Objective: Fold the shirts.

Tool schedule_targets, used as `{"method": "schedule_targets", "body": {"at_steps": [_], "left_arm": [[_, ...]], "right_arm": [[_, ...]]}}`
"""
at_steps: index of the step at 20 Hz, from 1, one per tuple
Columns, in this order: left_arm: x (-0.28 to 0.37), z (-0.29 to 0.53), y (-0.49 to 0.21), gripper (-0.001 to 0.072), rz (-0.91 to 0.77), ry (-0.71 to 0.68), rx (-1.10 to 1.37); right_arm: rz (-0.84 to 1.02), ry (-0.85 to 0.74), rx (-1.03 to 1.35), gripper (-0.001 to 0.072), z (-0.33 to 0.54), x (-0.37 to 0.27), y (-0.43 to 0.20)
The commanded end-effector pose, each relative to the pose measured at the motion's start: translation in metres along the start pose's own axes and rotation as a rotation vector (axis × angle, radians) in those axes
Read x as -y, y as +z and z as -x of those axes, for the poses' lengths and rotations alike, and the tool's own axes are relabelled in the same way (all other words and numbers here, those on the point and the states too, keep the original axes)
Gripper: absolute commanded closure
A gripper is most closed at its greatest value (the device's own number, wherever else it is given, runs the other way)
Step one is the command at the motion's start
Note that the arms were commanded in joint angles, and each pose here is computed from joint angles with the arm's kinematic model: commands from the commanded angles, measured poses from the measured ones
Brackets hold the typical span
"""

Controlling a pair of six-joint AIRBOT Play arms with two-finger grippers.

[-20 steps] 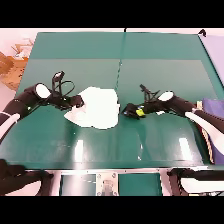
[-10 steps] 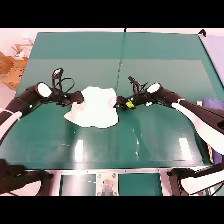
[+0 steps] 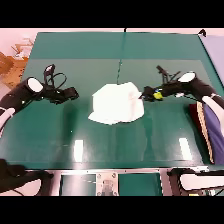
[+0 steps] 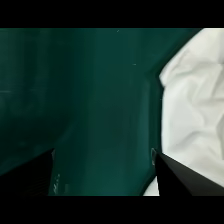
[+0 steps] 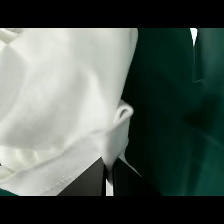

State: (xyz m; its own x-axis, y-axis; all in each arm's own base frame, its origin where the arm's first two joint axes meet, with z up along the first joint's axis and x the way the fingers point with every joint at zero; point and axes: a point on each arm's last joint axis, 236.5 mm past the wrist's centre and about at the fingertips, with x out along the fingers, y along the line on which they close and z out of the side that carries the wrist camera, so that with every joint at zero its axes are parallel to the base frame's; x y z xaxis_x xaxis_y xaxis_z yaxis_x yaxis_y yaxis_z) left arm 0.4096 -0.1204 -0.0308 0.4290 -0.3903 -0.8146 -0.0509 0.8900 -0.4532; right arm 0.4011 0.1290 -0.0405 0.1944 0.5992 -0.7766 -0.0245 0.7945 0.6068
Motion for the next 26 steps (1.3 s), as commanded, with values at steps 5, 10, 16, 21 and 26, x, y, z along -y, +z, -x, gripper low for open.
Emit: {"method": "schedule_targets", "body": {"at_steps": [5, 10, 16, 21, 26], "left_arm": [[0.057, -0.031, -0.029, 0.0006, 0.067, -0.220, 0.043], [0.086, -0.086, -0.117, 0.0007, -0.007, -0.218, -0.196], [0.092, -0.091, -0.131, 0.0469, -0.010, -0.224, -0.228], [0.098, -0.082, -0.117, 0.0686, -0.009, -0.249, -0.196], [0.108, 0.026, 0.003, 0.0686, -0.076, -0.321, 0.129]], "right_arm": [[-0.037, -0.059, 0.000, 0.0694, 0.009, 0.044, -0.004], [-0.035, -0.058, -0.002, 0.0694, 0.009, 0.043, -0.004], [-0.036, -0.058, -0.001, 0.0694, 0.009, 0.043, -0.004], [-0.030, -0.054, 0.004, 0.0695, 0.014, 0.040, -0.002], [0.012, -0.043, 0.157, 0.0695, 0.103, 0.013, 0.030]]}}
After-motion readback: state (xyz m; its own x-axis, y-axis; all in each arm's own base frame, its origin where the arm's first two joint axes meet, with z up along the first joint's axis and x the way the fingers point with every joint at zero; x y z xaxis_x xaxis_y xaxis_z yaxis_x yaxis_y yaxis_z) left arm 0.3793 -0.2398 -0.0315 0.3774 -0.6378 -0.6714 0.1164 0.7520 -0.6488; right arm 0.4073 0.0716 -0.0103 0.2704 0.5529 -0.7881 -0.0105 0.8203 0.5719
